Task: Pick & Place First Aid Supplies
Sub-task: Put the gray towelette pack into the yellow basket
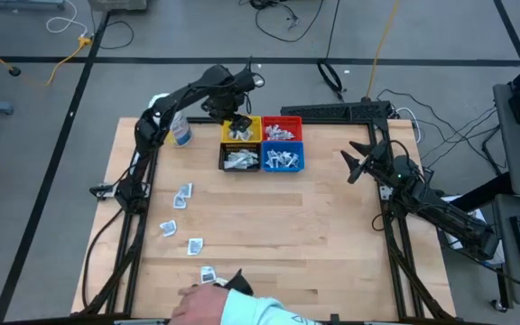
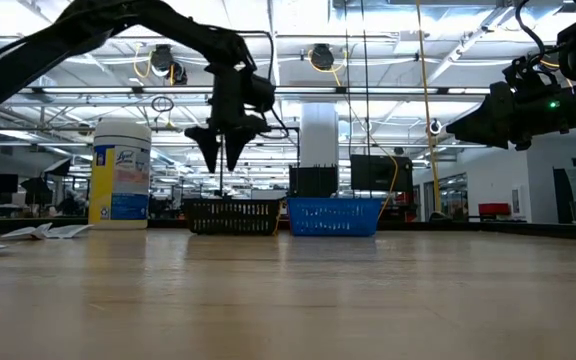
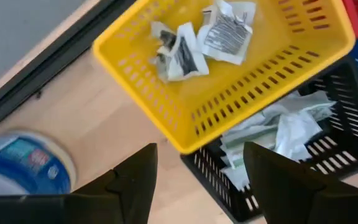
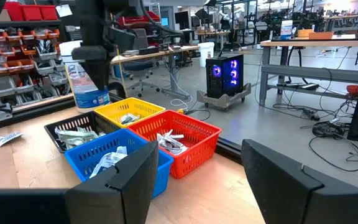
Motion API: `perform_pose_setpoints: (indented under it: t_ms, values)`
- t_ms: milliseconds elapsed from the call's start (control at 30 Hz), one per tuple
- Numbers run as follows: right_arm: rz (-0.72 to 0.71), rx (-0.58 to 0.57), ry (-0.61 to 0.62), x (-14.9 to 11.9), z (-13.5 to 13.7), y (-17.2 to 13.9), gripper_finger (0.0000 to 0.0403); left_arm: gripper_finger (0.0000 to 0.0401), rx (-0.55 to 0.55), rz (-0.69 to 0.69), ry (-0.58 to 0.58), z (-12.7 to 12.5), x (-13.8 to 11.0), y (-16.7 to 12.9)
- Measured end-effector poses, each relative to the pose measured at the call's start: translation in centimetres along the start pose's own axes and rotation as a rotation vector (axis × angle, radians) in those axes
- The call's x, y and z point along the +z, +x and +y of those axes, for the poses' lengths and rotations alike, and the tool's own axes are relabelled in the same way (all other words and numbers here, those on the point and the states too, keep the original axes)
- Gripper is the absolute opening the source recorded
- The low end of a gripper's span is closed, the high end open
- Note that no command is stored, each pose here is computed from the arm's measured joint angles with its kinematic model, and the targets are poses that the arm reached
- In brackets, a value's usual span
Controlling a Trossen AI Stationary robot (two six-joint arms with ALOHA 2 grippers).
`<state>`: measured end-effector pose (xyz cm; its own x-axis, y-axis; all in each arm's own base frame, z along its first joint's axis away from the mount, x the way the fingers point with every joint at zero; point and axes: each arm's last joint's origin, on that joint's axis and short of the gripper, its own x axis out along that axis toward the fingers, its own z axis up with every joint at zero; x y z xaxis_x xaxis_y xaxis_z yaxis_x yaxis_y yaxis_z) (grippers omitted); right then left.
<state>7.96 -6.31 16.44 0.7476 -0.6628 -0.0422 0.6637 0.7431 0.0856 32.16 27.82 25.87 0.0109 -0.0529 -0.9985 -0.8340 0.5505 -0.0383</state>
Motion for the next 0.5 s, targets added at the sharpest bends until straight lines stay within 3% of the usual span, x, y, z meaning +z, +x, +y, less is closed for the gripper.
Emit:
perform_pose_setpoints:
  t_ms: [200,500]
  values:
    - [0.000,0.000,0.000,0.0,0.0,0.0,0.0228,0.0223,0.015,-0.043,-0.030,-0.2,-1.4,-1.5]
    - [0.000,0.000,0.000,0.0,0.0,0.0,0.0228,0.0231,-0.007,-0.089,-0.024,-0.4,-7.0,-1.2]
